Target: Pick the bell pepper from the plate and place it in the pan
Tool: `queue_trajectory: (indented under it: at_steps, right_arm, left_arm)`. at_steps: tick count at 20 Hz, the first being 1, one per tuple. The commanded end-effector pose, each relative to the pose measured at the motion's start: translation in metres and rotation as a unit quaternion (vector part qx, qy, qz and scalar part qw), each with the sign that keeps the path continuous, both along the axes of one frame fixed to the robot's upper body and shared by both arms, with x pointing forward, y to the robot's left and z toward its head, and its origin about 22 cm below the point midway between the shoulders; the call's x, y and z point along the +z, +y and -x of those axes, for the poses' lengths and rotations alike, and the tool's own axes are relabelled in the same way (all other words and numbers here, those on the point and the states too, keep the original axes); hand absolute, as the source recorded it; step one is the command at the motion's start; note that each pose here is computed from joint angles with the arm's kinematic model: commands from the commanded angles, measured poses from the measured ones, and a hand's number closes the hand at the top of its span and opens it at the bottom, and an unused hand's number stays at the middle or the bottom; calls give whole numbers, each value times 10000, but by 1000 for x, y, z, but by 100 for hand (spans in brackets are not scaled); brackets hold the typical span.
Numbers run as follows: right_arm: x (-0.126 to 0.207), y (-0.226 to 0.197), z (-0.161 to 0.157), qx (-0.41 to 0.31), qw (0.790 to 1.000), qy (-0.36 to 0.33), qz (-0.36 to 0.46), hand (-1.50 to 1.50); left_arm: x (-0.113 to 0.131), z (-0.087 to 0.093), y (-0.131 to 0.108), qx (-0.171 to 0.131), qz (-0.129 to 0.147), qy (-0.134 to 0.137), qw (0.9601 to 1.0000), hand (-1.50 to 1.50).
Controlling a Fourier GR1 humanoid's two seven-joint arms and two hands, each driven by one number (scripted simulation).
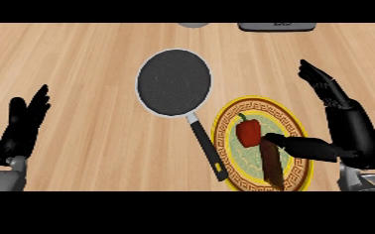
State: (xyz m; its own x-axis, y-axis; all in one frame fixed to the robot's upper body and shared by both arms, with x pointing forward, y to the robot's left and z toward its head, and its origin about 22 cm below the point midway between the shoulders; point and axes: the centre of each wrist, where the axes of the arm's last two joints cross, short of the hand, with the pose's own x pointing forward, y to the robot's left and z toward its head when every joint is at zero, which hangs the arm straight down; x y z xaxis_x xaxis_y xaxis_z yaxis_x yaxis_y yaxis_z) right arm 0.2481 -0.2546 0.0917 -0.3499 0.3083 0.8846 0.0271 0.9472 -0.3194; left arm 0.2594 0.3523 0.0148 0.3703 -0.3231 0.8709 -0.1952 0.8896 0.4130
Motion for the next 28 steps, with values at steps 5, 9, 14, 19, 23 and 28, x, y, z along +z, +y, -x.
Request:
queue_trajectory:
  at_steps: [5, 9, 14, 19, 23, 28]
  right_arm:
    - [65, -2, -4, -39, 9585, 1100, 2631, -150]
    - [89, 18, -17, -6, 9164, 1615, 3664, -150]
    - [103, 51, -28, 110, 8644, 2294, 4474, -150]
    - [93, 112, -24, 301, 8217, 2613, 5057, -150]
    - [59, 115, -30, 471, 8137, 2937, 4994, -150]
    - [40, 119, -30, 388, 8068, 2999, 5075, -150]
  left_arm:
    - [-1, 2, 11, -26, -81, 28, 10000, 0]
    - [-5, -6, -1, -146, 6, 26, 9999, 0]
    - [-9, -3, 3, -193, 15, 51, 9998, 0]
    - [-3, -21, -13, -156, -49, 0, 9999, 0]
    - [4, -23, 0, -34, -31, 9, 10000, 0]
    - [-29, 5, 9, -80, -81, 39, 9999, 0]
